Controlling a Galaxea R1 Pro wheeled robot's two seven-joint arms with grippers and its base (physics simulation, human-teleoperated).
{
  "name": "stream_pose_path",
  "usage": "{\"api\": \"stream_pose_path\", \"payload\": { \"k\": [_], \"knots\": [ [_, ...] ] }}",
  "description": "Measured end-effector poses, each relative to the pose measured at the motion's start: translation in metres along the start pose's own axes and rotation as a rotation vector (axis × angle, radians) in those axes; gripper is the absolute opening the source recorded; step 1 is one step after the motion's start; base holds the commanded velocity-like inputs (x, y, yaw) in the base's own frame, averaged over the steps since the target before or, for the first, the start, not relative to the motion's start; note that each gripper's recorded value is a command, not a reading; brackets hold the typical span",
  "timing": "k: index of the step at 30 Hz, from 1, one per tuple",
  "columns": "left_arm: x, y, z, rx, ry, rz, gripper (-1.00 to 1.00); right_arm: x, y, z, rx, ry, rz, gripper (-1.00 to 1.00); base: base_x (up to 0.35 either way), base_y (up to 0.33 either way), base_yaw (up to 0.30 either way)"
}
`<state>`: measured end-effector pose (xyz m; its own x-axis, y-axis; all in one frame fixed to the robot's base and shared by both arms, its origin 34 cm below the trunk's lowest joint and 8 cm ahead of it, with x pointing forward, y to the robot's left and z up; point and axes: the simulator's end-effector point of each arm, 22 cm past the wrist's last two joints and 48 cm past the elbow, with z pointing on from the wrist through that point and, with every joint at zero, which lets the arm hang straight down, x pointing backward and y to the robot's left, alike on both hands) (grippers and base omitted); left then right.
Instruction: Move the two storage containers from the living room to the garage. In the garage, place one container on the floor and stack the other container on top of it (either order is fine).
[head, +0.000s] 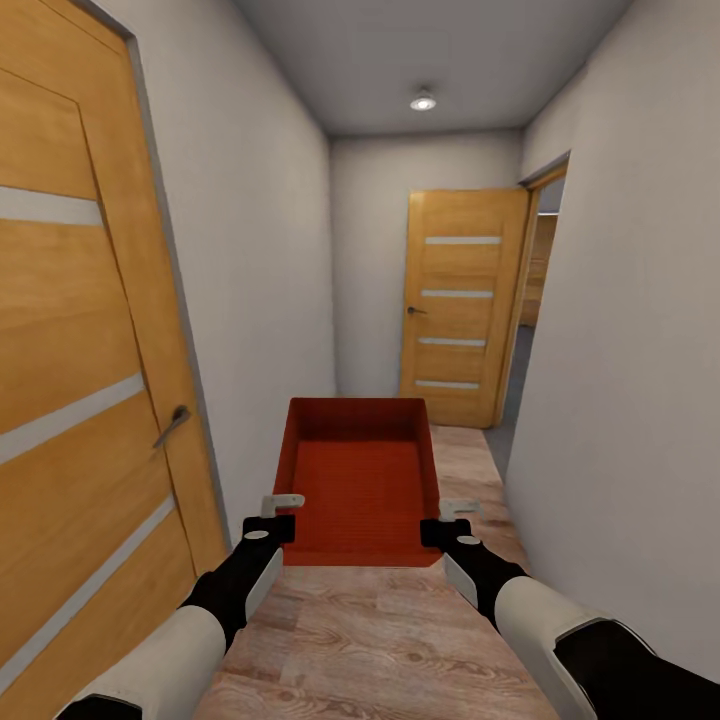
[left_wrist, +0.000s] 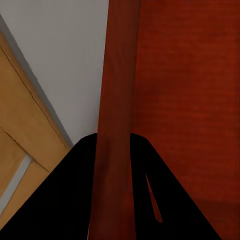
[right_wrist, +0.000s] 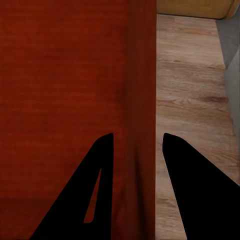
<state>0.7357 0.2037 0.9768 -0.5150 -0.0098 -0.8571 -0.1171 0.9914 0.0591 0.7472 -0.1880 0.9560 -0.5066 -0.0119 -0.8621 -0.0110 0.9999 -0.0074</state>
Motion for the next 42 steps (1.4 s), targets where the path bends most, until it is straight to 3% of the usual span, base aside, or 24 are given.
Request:
{"api": "stream_pose_path", "payload": {
  "k": [15,42],
  "knots": [
    [-0.0006,-0.0001,-0.0001,0.000,-0.001,0.000,-1.00,-0.0005,-0.0001,0.0000,0.000,-0.001,0.001,-1.00,0.321,0.000,-0.204],
    [-0.0007,0.0001,-0.0001,0.000,-0.002,0.001,-1.00,-0.0005,0.0001,0.0000,0.000,-0.002,0.001,-1.00,0.321,0.000,-0.006]
  ]
}}
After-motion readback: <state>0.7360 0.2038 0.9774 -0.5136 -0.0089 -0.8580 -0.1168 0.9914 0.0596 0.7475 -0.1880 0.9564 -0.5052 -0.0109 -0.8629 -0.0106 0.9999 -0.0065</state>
